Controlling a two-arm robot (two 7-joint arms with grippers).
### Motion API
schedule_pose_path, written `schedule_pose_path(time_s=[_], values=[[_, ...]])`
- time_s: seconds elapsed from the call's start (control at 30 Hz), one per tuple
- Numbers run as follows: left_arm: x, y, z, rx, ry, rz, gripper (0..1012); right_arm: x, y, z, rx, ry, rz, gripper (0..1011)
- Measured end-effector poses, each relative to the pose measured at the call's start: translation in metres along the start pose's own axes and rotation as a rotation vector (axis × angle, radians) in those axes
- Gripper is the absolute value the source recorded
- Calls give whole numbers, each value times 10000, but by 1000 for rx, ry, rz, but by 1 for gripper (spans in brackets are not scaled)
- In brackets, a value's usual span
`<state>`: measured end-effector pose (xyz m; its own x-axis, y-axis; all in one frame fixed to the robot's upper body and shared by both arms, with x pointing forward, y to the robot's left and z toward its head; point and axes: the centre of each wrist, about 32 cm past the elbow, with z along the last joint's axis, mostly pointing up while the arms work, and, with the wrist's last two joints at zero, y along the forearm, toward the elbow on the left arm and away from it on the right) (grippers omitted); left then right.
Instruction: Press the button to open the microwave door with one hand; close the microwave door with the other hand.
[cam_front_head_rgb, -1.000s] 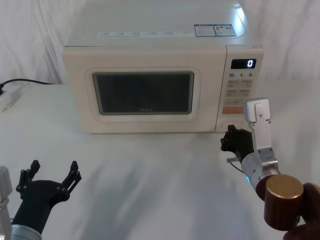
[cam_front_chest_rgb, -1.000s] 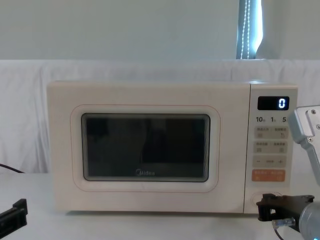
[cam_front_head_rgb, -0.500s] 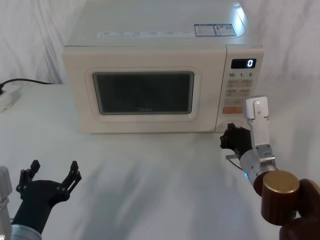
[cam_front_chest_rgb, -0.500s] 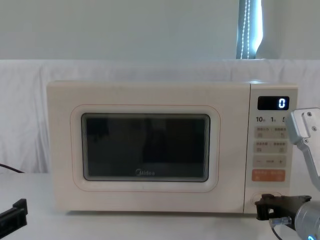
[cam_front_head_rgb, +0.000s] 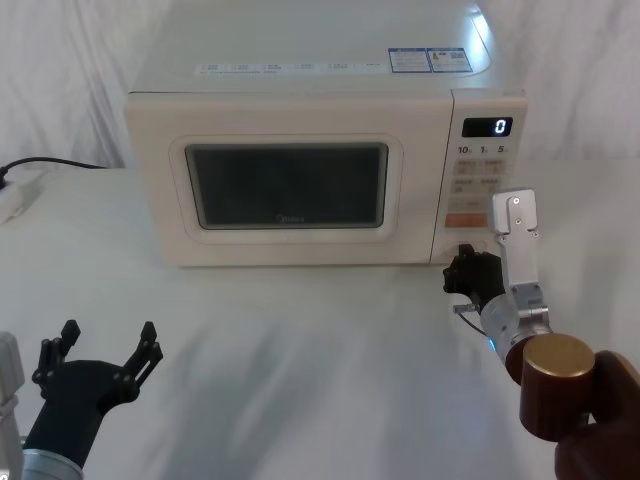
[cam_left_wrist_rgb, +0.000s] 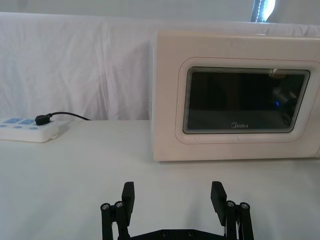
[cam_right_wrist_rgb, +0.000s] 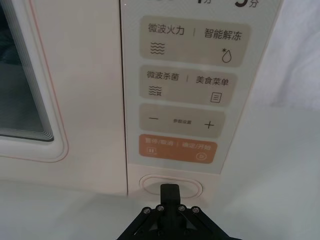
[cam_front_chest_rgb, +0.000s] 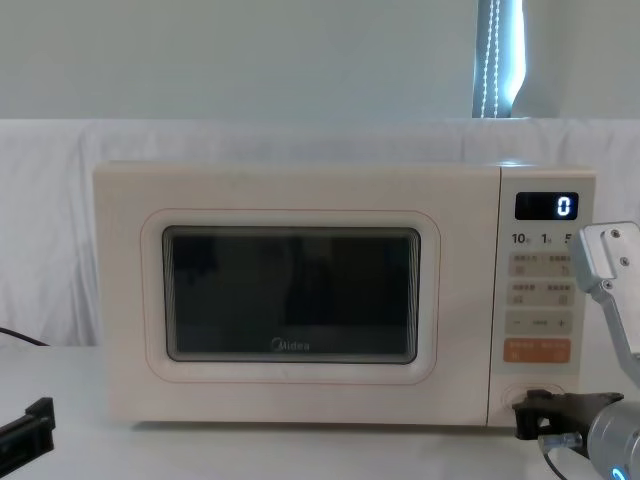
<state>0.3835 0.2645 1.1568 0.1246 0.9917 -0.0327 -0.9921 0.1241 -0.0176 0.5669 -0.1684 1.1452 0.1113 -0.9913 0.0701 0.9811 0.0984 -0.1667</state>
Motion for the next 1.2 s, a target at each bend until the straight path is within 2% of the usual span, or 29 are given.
schedule_pose_path(time_s=[1.2], values=[[0,0,0,0,0,0,1001,-17,114,29,-18,-20,-16,0]])
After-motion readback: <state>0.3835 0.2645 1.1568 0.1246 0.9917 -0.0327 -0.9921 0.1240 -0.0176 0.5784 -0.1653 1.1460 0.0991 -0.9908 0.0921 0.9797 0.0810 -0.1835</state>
